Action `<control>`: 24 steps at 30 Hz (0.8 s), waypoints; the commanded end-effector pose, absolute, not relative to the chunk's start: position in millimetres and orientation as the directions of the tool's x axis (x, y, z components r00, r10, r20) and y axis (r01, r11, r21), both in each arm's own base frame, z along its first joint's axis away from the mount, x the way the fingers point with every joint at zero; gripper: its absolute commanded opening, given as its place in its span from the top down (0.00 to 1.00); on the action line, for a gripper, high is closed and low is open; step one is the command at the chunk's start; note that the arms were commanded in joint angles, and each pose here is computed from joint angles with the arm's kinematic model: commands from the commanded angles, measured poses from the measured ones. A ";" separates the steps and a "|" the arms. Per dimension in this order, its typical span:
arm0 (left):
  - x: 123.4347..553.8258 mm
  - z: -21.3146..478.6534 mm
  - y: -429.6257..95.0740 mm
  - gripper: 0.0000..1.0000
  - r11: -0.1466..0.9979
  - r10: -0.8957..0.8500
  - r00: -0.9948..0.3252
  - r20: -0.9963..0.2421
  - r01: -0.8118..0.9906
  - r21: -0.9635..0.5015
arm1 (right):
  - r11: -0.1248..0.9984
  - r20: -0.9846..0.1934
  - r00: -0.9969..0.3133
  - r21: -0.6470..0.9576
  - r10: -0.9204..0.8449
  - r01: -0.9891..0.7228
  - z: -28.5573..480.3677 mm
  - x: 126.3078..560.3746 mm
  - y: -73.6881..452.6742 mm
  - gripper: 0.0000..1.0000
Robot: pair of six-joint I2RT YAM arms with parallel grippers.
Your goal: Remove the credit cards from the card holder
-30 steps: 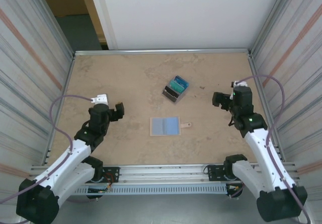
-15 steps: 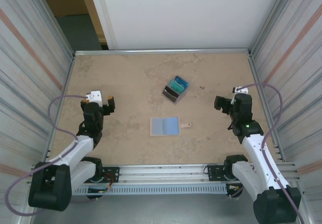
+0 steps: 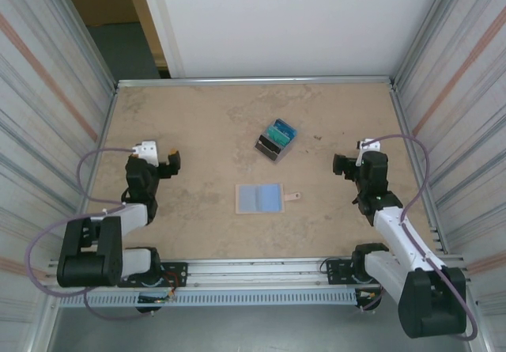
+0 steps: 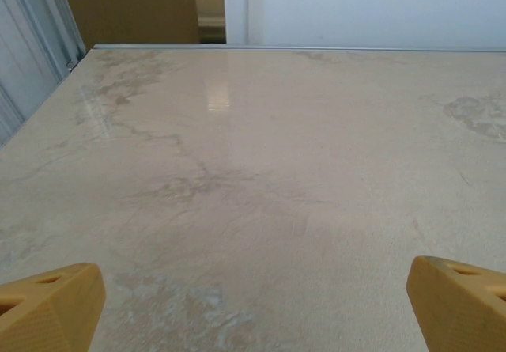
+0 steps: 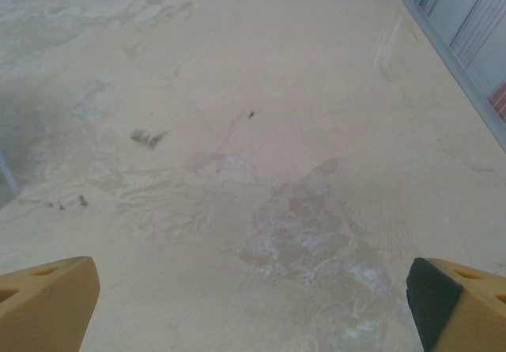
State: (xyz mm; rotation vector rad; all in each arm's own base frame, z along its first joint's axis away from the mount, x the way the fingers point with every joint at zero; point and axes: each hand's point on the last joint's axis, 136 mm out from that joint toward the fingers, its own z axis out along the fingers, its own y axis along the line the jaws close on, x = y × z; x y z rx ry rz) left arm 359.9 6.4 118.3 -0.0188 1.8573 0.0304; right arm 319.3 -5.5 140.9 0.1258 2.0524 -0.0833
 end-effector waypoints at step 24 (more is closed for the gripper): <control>395.1 91.5 -17.0 0.01 0.992 0.070 -0.378 -0.923 0.128 0.023 | 0.993 -0.958 -0.263 0.122 0.117 -0.001 122.3 364.3 -12.0 0.01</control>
